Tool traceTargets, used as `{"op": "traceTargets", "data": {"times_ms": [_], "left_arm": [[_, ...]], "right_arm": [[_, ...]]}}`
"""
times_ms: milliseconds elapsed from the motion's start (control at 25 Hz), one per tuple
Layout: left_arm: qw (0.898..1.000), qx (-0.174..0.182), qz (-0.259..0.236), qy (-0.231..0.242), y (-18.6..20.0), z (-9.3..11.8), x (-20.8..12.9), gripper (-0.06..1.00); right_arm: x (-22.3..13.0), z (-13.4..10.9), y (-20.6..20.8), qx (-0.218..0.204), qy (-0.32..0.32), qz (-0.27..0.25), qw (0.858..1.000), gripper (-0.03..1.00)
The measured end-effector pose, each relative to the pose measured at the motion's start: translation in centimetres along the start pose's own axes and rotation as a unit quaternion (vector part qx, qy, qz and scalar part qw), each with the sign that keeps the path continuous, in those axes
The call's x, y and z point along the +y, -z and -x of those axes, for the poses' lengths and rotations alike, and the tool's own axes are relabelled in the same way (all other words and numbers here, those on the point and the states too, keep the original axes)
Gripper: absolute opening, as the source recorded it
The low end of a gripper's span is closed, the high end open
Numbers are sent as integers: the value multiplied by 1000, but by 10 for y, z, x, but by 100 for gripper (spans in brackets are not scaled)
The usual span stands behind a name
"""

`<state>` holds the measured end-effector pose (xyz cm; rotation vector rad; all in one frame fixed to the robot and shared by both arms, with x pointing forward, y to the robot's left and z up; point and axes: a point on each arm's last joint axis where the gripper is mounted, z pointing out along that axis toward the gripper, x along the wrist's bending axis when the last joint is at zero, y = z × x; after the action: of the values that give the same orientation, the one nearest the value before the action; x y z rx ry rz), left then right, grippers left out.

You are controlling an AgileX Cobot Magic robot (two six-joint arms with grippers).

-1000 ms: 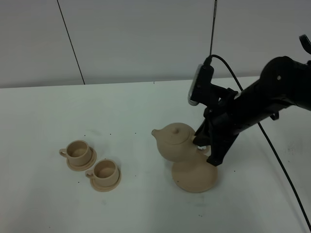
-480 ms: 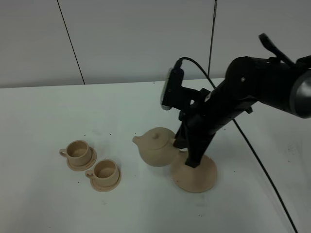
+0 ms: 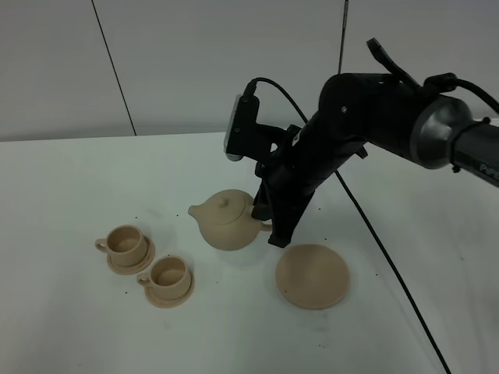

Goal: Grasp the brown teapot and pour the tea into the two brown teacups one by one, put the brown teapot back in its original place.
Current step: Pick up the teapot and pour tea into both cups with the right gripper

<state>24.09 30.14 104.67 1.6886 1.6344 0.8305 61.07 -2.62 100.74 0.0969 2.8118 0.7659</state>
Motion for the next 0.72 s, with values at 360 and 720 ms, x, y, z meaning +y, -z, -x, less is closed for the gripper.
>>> {"op": "traceTargets", "data": {"times_ms": [360, 720], "left_arm": [[1000, 0, 0, 0, 0, 0, 0, 23], [1000, 0, 0, 0, 0, 0, 0, 23]], "right_arm": [[5, 13, -12, 2, 16, -13, 1000, 10], [23, 9, -19, -1, 60, -31, 998, 10]]}}
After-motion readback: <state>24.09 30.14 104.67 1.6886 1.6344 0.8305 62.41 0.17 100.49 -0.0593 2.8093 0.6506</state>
